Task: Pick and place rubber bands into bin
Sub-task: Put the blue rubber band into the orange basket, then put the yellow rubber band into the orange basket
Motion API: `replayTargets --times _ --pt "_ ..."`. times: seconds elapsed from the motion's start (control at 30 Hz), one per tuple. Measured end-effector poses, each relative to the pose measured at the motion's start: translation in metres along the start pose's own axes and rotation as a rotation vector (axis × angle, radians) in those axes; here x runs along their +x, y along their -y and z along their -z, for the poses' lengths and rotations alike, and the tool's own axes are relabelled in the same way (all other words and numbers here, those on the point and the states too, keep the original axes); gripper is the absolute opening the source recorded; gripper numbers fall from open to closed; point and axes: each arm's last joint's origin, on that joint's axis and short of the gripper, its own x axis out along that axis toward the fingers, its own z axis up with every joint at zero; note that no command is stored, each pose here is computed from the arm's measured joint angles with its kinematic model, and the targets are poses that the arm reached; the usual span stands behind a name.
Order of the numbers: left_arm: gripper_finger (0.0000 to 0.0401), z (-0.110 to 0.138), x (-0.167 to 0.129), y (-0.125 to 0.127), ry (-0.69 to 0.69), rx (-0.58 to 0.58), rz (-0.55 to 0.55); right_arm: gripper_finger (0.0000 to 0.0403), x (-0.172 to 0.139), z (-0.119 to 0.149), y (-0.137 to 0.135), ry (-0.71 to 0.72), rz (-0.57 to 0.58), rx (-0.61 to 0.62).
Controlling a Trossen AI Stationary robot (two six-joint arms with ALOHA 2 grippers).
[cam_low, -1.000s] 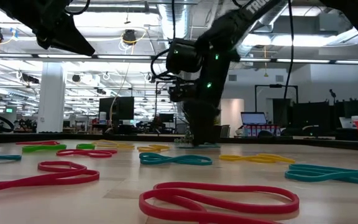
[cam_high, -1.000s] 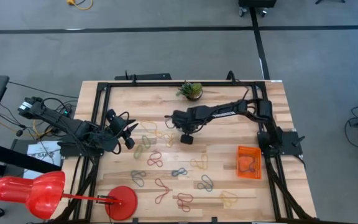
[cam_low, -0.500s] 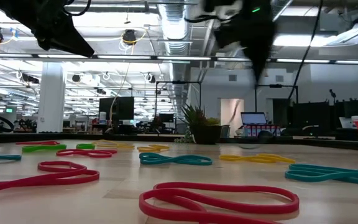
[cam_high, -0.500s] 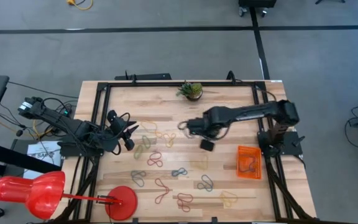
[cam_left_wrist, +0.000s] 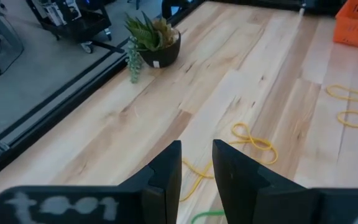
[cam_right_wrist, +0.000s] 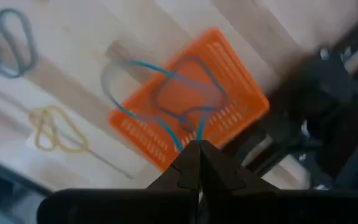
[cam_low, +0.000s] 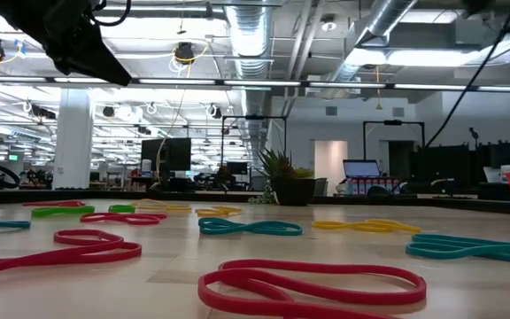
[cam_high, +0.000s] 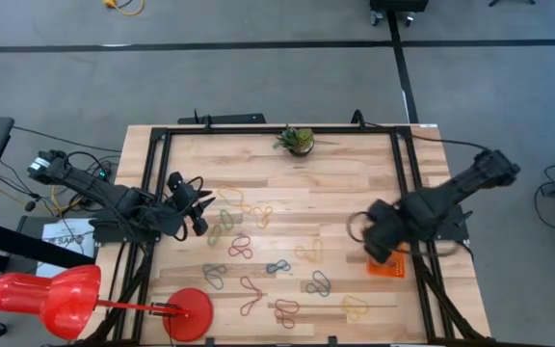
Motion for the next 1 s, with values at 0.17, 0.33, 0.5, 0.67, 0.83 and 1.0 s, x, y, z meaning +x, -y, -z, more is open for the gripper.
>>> replayTargets --times 0.17,0.33,0.5,0.67,0.83,1.0 --pt "0.0081 0.001 0.001 0.0 -0.009 0.012 -0.005 0.0001 0.027 0.018 0.011 0.091 -0.007 0.137" --pt "0.0081 0.001 0.001 0.0 -0.001 0.014 -0.019 0.0004 0.058 0.023 0.015 0.109 0.1 0.203" --pt "0.0081 0.001 0.001 0.0 0.008 0.012 -0.032 0.0027 0.079 0.022 0.005 0.082 0.079 0.212" --pt "0.0081 0.0 0.001 -0.001 0.021 0.012 -0.053 0.0065 0.082 0.019 -0.006 0.06 0.014 0.178" --pt "0.0081 -0.001 0.001 0.0 0.035 -0.023 -0.046 0.0086 0.064 0.013 -0.017 0.019 -0.099 0.069" --pt "0.0081 -0.003 0.001 0.001 0.044 -0.061 -0.039 0.0091 0.046 0.009 -0.029 0.089 -0.21 -0.073"
